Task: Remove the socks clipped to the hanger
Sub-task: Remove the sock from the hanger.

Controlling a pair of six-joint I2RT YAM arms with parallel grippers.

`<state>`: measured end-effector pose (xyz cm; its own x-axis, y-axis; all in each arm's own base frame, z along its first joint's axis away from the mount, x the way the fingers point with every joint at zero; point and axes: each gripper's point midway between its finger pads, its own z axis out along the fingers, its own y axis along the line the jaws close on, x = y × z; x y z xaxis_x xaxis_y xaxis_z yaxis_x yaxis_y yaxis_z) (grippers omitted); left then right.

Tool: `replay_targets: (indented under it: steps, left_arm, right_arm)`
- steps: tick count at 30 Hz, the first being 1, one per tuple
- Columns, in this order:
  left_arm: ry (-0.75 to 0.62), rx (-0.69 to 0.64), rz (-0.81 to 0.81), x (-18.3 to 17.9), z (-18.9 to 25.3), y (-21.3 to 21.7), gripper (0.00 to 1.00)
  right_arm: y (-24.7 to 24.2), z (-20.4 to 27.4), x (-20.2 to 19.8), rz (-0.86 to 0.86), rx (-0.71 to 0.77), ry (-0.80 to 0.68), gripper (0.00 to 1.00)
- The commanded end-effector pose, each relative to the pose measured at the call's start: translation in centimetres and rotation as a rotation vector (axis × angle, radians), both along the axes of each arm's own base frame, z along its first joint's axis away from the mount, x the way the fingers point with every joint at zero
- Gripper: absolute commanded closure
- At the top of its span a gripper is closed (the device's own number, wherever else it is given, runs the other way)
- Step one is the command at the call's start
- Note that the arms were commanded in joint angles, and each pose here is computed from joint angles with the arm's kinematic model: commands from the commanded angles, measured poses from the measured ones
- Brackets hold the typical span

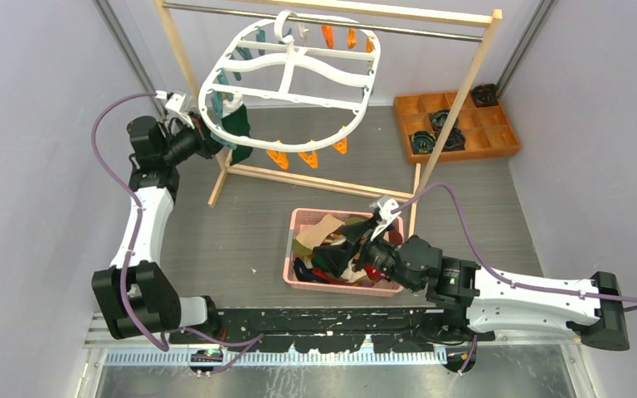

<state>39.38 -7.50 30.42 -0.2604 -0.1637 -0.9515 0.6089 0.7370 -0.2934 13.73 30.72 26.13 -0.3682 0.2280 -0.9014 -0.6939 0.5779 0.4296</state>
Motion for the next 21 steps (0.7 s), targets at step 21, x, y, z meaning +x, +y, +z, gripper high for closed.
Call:
replay_targets:
  steps: [21]
  left_arm:
    - [-0.227,0.311,-0.245,-16.2,3.5,-5.1,1.0]
  right_arm:
    - [3.9,8.4,1.1,-0.117,-0.116,-0.038,0.13]
